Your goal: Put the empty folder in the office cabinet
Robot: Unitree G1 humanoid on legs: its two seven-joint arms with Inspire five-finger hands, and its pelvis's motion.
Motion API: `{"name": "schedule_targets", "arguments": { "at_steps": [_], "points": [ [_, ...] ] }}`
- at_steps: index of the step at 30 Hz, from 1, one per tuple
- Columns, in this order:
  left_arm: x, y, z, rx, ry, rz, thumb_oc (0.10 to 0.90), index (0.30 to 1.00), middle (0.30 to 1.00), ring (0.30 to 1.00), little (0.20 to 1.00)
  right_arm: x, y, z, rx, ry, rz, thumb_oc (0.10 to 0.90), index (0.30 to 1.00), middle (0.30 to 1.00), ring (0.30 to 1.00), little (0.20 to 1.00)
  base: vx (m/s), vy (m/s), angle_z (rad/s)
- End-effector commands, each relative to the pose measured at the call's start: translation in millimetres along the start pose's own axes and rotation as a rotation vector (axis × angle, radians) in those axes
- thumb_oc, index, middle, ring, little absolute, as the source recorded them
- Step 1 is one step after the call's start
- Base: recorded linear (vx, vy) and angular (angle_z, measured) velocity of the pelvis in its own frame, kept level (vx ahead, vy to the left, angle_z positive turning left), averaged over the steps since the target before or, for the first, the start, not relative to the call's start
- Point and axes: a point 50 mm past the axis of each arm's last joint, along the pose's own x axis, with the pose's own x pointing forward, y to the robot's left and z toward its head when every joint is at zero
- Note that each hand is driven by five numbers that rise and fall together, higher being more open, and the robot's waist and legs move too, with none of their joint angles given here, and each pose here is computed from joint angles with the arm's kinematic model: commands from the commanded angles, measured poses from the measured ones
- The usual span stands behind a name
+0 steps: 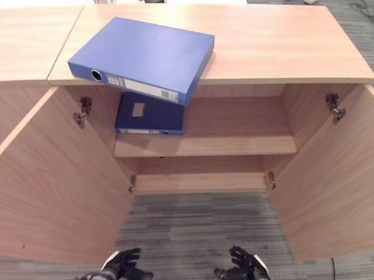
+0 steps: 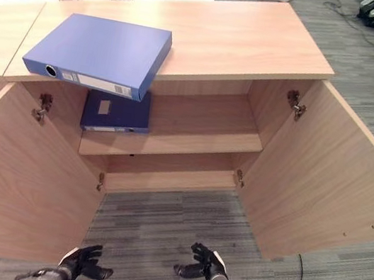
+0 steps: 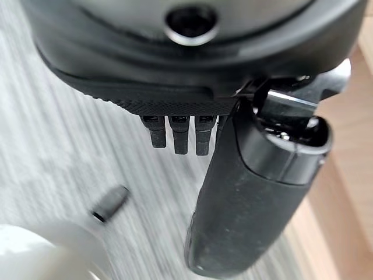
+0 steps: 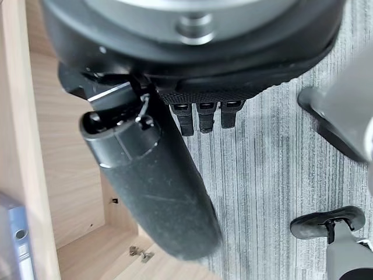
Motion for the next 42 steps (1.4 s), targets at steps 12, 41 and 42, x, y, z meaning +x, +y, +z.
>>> {"name": "schedule_targets", "arguments": {
  "at_steps": [12, 41, 42],
  "points": [
    [6.1, 2.4, 36.0, 0.058, -0.129, -0.004, 0.8, 0.9, 0.9, 0.9, 0.9, -13.5, -56.9, -12.5, 0.163, 0.008, -0.228, 0.8, 0.9, 0.9, 0.9, 0.9, 0.26, -0.197, 0.4],
    [1.0, 2.1, 2.6, 0.09, -0.005, -0.014, 0.8, 0.9, 0.9, 0.9, 0.9, -8.7, -31.3, -24.9, 0.093, 0.082, -0.132, 0.8, 0.9, 0.9, 0.9, 0.9, 0.15, -0.042, 0.11],
    [1.1, 3.4, 3.3, 0.092, -0.007, -0.01, 0.8, 0.9, 0.9, 0.9, 0.9, -7.9, -29.4, -23.9, 0.092, 0.08, -0.126, 0.8, 0.9, 0.9, 0.9, 0.9, 0.15, 0.202, -0.1]
  ]
}}
